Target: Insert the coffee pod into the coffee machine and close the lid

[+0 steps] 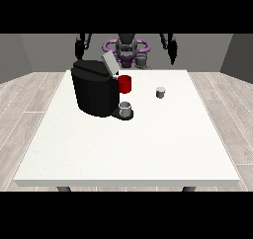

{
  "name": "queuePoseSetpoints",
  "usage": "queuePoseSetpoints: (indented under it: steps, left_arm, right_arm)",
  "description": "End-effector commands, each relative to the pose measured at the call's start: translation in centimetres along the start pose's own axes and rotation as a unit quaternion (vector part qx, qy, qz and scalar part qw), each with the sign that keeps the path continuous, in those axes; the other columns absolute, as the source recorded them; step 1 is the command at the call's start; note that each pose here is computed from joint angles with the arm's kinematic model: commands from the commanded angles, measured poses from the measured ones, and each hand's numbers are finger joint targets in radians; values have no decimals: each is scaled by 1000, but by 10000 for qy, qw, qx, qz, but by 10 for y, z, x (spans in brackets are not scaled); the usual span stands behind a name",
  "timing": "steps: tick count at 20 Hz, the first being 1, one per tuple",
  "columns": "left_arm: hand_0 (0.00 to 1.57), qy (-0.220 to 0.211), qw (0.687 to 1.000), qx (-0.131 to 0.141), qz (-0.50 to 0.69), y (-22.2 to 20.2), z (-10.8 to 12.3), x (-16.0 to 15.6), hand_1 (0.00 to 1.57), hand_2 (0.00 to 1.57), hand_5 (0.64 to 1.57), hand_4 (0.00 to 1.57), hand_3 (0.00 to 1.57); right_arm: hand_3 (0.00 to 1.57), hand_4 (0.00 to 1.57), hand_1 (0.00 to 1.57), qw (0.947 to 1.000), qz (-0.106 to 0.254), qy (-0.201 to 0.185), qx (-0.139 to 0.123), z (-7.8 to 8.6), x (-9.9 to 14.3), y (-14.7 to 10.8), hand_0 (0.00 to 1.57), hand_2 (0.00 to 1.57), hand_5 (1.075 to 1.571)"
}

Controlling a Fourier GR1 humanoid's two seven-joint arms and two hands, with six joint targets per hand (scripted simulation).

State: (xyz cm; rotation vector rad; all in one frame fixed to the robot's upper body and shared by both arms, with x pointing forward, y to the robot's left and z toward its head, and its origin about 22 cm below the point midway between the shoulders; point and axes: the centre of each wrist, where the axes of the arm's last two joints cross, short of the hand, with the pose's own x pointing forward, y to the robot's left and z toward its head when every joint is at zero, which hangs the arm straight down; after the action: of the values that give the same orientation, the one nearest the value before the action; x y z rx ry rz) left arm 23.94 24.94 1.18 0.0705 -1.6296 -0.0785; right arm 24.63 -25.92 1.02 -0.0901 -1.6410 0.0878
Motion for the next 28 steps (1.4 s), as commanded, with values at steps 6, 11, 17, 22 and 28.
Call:
queuePoseSetpoints:
  steps: [6, 11, 17, 22, 28]
  left_arm:
    - [0, -267, 9956, -900, 42, 5, -21, 13, 0, 0, 1571, 587, 0]
    - [0, 249, 9896, -739, -1212, 19, -32, 4, 0, 0, 1571, 330, 0]
    - [0, 586, 9721, -622, -2184, 65, -43, -11, 0, 0, 1571, 0, 0]
    - [0, 526, 9557, -485, -2856, 82, -70, 2, 0, 0, 1571, 0, 0]
    - [0, 588, 9393, -329, -3364, 91, -93, -8, 0, 0, 1571, 0, 0]
  right_arm:
    - [0, 328, 0, 9985, -474, 274, 35, 6, -21, 18, 0, 0, 1571]
    - [0, 342, 0, 9953, -880, -395, -41, -9, -2, 17, 0, 0, 1571]
    - [0, 346, 0, 9968, -582, -487, 241, -11, 18, 25, 0, 0, 1571]
    - [0, 411, 0, 9923, -786, -907, 299, -14, 8, 45, 0, 0, 1571]
    - [0, 430, 0, 9919, -592, -1078, 313, -27, 35, 52, 0, 0, 1571]
